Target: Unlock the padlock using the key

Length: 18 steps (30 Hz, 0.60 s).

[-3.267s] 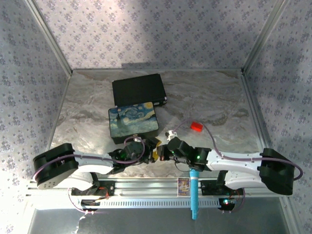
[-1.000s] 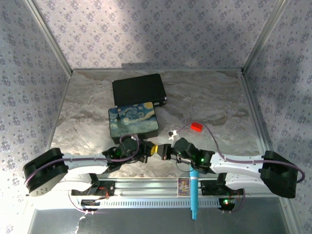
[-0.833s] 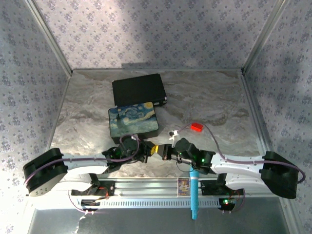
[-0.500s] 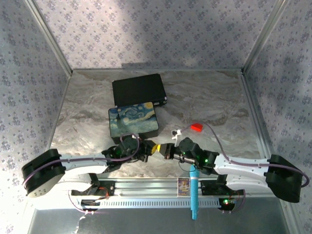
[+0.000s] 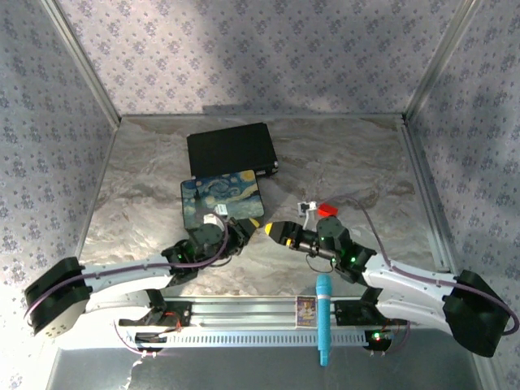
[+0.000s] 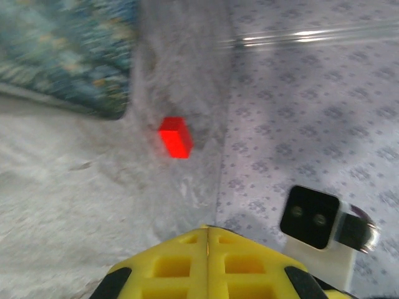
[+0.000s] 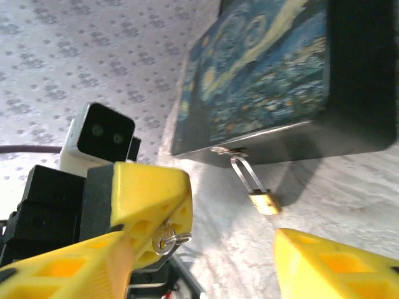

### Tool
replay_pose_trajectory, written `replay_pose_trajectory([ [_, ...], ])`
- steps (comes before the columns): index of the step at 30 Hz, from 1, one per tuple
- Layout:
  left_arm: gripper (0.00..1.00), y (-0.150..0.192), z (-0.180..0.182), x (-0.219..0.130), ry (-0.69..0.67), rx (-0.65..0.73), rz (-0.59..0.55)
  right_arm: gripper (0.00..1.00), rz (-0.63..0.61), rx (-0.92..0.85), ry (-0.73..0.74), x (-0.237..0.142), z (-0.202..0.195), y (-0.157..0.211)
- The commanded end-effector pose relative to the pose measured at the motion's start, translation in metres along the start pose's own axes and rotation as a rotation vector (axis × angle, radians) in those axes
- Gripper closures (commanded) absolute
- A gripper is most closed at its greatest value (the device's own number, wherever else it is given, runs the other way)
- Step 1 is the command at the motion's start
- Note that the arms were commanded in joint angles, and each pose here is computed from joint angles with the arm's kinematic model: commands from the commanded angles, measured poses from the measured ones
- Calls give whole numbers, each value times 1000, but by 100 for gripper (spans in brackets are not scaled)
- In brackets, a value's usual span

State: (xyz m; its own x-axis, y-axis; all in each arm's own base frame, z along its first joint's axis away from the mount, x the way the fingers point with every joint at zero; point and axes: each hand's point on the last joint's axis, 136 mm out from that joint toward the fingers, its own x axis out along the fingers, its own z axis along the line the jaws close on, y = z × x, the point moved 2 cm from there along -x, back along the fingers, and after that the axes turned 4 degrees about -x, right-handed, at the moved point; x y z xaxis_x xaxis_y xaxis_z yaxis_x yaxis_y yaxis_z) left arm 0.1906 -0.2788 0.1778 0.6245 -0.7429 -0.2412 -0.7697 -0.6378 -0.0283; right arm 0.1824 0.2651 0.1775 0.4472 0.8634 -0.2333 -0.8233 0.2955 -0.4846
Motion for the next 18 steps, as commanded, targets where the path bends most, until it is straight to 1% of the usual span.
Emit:
replay_pose_trajectory([
  [1, 100, -8, -40, -9, 155, 126, -55, 46, 33, 4, -185, 4, 42, -8],
  [4, 100, -7, -52, -14, 216, 143, -53, 48, 35, 25, -258, 12, 52, -9],
  [9, 100, -5, -53, -15, 230, 139, -40, 51, 21, -5, -338, 16, 68, -11],
  [13, 100, -10, -46, -15, 213, 117, -64, 61, 1, 1, -313, 13, 62, -12],
  [15, 100, -10, -48, -16, 230, 113, -66, 64, -13, 13, -295, 11, 56, -14],
  [18, 100, -8, -49, -16, 219, 125, -56, 69, -18, 24, -286, 12, 52, -14],
])
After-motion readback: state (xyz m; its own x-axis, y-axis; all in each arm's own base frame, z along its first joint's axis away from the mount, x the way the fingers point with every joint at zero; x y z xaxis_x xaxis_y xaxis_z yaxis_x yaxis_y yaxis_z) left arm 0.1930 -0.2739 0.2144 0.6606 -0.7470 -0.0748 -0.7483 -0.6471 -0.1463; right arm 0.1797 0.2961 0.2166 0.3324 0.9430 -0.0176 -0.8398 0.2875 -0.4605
